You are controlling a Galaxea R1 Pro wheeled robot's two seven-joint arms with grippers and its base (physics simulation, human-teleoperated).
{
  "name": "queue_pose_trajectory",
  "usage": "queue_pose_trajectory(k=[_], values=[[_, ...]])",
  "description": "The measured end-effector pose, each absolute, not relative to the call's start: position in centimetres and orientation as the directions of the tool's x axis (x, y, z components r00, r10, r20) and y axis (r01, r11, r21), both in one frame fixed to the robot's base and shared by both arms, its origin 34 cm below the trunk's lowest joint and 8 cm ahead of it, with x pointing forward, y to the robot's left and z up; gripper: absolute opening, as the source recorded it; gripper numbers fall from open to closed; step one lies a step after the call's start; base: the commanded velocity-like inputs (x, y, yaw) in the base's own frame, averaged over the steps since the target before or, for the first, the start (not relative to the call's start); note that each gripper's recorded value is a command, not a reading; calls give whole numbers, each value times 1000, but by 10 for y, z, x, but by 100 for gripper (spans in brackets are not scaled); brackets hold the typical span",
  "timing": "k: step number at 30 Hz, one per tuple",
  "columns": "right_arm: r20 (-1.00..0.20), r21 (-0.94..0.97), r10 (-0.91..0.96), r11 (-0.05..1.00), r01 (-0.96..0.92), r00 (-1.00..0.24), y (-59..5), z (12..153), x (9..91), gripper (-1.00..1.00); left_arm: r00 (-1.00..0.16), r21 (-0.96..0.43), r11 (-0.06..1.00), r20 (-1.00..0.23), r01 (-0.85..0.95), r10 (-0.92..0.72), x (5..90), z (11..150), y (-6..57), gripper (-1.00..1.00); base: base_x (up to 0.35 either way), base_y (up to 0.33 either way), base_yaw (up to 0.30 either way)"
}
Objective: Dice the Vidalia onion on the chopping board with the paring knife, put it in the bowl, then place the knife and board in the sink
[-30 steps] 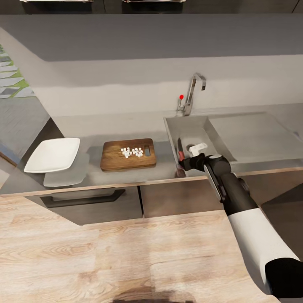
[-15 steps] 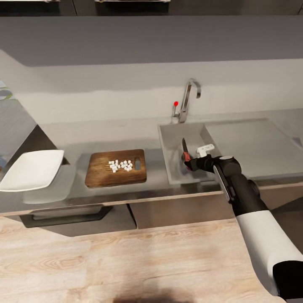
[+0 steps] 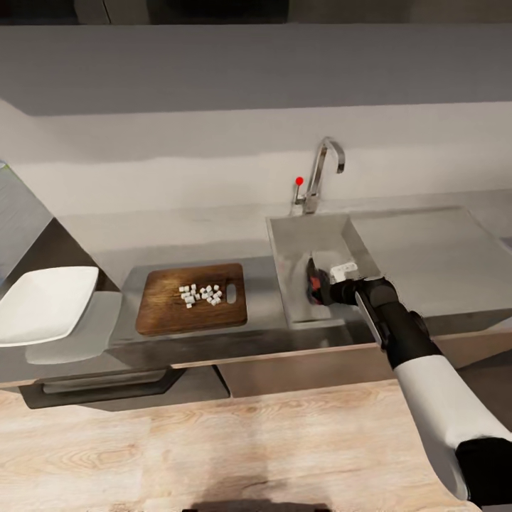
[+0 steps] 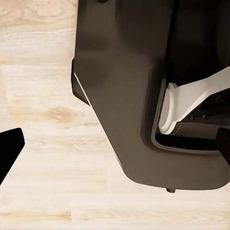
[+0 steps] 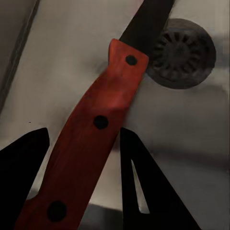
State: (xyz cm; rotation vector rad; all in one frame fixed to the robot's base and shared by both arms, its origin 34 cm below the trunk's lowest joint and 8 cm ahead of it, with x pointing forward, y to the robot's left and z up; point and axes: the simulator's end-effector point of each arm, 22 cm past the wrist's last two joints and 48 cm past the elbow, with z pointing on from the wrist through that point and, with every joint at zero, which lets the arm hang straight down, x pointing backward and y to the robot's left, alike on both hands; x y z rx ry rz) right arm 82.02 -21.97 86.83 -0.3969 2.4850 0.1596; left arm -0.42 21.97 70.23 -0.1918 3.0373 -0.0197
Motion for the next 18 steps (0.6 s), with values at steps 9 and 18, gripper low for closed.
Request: queue_pose_trajectory(k=[9, 18], values=[[-571, 35, -240, 948, -316, -785, -221, 850, 815, -100, -988, -17, 992, -84, -125, -126, -9, 704, 220, 100, 0, 0, 0], [-597, 21, -251, 944, -328, -762, -221, 849, 820, 100, -989, -16, 992, -79, -125, -126, -10, 704, 220, 100, 0, 0, 0]])
